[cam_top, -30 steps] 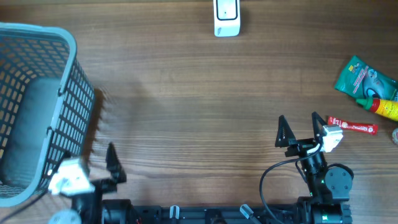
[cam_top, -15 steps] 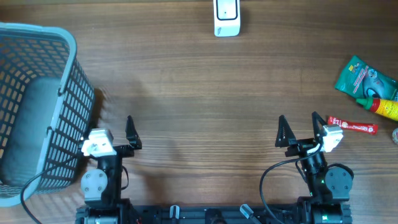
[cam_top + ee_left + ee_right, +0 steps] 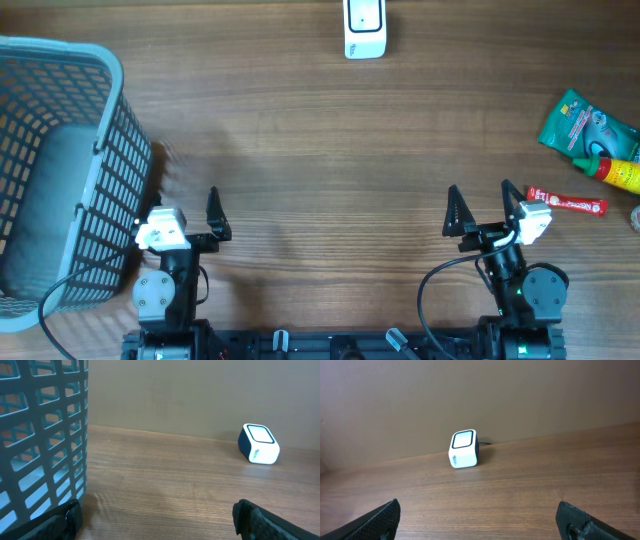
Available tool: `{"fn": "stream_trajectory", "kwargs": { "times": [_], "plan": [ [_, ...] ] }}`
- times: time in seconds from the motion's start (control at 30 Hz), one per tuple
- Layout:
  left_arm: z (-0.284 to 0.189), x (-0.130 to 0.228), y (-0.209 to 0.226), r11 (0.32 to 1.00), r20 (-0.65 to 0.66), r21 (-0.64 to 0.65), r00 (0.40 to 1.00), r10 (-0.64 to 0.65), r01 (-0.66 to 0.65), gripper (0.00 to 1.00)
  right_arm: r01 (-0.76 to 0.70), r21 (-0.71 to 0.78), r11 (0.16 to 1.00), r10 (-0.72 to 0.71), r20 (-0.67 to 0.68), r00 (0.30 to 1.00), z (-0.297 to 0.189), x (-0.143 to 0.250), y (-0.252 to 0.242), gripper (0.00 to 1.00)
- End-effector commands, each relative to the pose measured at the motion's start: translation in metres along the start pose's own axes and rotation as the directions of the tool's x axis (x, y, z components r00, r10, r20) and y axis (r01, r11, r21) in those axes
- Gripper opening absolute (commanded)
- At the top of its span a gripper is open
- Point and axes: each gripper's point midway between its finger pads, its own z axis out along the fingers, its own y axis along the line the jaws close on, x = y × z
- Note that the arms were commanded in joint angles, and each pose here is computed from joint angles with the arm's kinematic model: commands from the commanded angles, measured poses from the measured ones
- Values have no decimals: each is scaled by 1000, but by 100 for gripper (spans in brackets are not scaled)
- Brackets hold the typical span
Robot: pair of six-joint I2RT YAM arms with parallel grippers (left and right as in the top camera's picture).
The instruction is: Scan the item barcode
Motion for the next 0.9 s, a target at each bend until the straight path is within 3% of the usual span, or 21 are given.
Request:
{"fn": "stream_trajectory", "kwargs": {
  "times": [0.0, 0.23, 0.37, 0.87],
  "plan": [
    [0, 3, -2, 1000, -6, 15, 1000, -10, 11, 100, -10, 21, 1000, 10, 14, 1000, 0, -3, -4, 100],
    [0, 3, -2, 1000, -6, 15, 1000, -10, 11, 100, 16, 49, 999, -17, 15, 1000, 0, -3, -9, 100],
    [0, 3, -2, 1000, -6, 15, 1000, -10, 11, 100, 229, 47, 972, -229, -2, 973, 0, -1, -9, 100],
    [0, 4, -2, 1000, -7, 15, 1000, -10, 11, 100, 236, 47, 971, -236, -3, 972, 0, -1, -9, 99]
  ]
}}
